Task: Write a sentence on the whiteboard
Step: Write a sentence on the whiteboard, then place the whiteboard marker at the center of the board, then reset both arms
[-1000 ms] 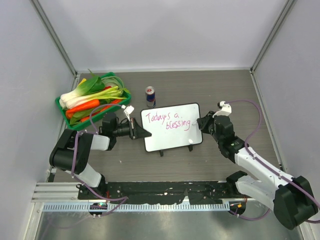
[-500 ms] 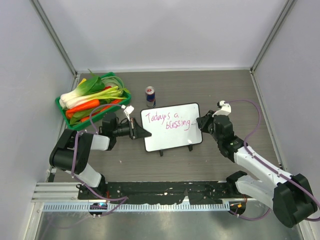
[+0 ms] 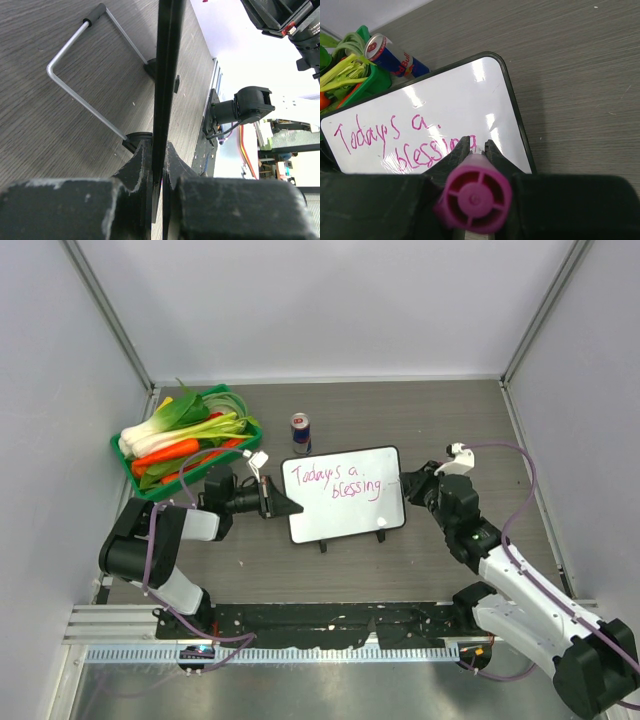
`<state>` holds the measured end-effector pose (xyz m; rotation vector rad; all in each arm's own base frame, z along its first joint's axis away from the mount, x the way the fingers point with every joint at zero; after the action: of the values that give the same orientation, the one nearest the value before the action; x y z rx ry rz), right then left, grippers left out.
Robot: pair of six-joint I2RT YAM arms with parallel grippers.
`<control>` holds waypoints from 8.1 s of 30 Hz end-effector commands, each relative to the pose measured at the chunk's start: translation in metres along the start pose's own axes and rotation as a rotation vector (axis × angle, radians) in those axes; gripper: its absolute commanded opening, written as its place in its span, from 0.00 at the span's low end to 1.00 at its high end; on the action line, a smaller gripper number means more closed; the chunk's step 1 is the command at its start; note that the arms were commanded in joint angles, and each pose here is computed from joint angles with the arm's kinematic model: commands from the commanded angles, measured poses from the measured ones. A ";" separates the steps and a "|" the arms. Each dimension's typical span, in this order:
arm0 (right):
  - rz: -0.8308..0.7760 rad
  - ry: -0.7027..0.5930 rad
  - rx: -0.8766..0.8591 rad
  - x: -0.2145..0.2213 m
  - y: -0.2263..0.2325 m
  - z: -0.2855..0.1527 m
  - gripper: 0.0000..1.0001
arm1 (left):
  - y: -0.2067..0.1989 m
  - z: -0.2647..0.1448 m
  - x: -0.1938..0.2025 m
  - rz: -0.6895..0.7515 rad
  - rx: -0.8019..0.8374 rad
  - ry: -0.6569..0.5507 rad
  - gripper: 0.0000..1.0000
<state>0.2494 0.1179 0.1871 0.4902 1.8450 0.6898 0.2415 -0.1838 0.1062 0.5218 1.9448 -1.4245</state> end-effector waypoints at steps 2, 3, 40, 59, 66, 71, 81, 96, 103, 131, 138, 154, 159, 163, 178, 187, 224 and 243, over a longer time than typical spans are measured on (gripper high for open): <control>0.006 -0.063 -0.015 -0.019 0.011 -0.005 0.01 | 0.013 0.002 0.008 -0.041 -0.075 0.016 0.00; 0.006 -0.062 -0.016 -0.019 0.011 -0.006 0.01 | 0.013 0.002 0.009 -0.043 -0.077 0.017 0.00; 0.060 0.012 -0.066 -0.004 0.013 -0.013 0.01 | 0.013 0.003 0.008 -0.045 -0.072 0.020 0.00; 0.057 0.037 -0.087 -0.004 0.019 -0.012 0.01 | 0.013 0.002 0.008 -0.045 -0.075 0.018 0.00; 0.072 0.064 -0.107 0.001 0.020 -0.016 0.01 | 0.013 0.002 0.008 -0.045 -0.075 0.018 0.00; 0.084 0.079 -0.109 0.005 0.018 -0.017 0.01 | 0.013 0.002 0.008 -0.044 -0.076 0.017 0.00; 0.101 0.113 -0.127 0.011 0.019 -0.018 0.01 | 0.013 0.002 0.008 -0.044 -0.076 0.017 0.00; 0.107 0.162 -0.145 0.012 0.025 -0.025 0.01 | 0.013 0.002 0.008 -0.045 -0.076 0.018 0.00; 0.140 0.219 -0.155 0.017 0.027 -0.037 0.01 | 0.013 0.002 0.008 -0.044 -0.076 0.017 0.00; 0.349 0.496 -0.092 0.073 0.000 -0.072 0.01 | 0.012 0.003 0.007 -0.043 -0.072 0.017 0.00; 0.390 0.561 -0.063 0.092 -0.014 -0.076 0.01 | 0.013 0.002 0.007 -0.043 -0.077 0.016 0.00; 0.472 0.645 0.048 0.121 -0.040 -0.078 0.04 | 0.012 0.001 0.007 -0.032 -0.083 0.012 0.00; 0.474 0.667 0.063 0.126 -0.043 -0.078 0.33 | 0.012 0.002 0.008 -0.038 -0.077 0.016 0.00; 0.486 0.656 0.060 0.124 -0.043 -0.077 0.50 | 0.012 0.002 0.008 -0.038 -0.078 0.015 0.00; 0.476 0.628 0.036 0.116 -0.036 -0.075 0.78 | 0.011 0.001 0.007 -0.032 -0.078 0.012 0.00; 0.463 0.601 0.051 0.113 -0.038 -0.075 0.79 | 0.011 -0.002 0.007 -0.014 -0.108 0.006 0.11; 0.374 0.553 0.012 0.096 -0.028 -0.073 0.87 | 0.000 -0.024 -0.003 0.128 -0.283 -0.105 1.00; 0.299 0.543 0.024 0.095 -0.033 -0.069 0.99 | -0.005 -0.073 0.012 -0.035 -0.639 -0.320 1.00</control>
<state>0.1399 0.1362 0.1035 0.6883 2.3684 1.0930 0.2139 -0.1309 0.1162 0.1191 1.9570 -0.8585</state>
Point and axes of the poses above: each gripper's point midway between its finger pads, its own z axis out along the fingers, its own y axis along the line the jaws close on, x = y × z, the point moved 5 cm from there along -z, back along the fingers, and after that the axes turned 13 degrees about z, right-handed, at the moved point
